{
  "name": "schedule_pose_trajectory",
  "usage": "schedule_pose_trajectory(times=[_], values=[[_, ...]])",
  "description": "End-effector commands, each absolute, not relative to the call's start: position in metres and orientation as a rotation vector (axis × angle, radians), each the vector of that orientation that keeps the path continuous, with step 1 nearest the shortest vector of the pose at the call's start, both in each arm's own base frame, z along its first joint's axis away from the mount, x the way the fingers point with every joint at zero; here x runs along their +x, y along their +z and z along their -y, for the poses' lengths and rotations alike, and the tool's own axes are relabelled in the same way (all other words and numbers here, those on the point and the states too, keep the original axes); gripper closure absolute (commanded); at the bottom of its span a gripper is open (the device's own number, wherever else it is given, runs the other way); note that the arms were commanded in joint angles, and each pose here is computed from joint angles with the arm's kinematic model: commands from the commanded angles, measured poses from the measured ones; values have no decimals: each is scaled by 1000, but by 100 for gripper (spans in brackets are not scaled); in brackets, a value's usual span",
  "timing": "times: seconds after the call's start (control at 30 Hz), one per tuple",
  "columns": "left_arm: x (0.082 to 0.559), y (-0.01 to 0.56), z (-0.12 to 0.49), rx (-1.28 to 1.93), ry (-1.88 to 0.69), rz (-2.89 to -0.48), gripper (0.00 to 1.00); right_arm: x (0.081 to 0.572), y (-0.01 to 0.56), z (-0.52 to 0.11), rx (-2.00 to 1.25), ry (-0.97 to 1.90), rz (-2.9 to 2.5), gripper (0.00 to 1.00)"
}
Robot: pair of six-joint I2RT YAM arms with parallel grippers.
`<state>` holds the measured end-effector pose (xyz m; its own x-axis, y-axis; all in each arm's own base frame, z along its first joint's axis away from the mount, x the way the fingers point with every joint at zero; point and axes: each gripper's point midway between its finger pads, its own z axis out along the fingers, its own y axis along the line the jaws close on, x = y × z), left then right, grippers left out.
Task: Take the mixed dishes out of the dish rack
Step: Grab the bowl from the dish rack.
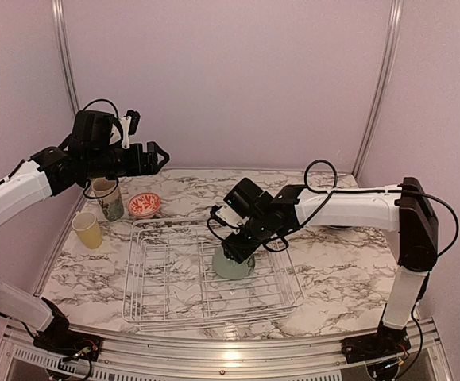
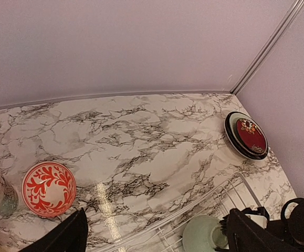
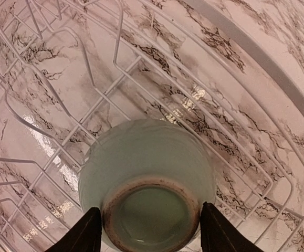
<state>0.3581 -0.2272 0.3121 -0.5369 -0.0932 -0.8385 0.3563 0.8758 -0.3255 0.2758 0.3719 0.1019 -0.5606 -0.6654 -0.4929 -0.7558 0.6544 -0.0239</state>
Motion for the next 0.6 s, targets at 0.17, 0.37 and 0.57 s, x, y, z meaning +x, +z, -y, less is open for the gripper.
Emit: schedule_pose_trajectory(times=[0.17,0.37,0.57], values=[[352,308,227,196,-590,-2078,6,282,99,-374,-1106,251,-2400,46],[352,306,228,198,-590,-2084,6,283,109,-376,-1091,276,-2376,53],[352,303,228,196,-589,-2090,5,283,126,-379,-1062,324,-2334,63]])
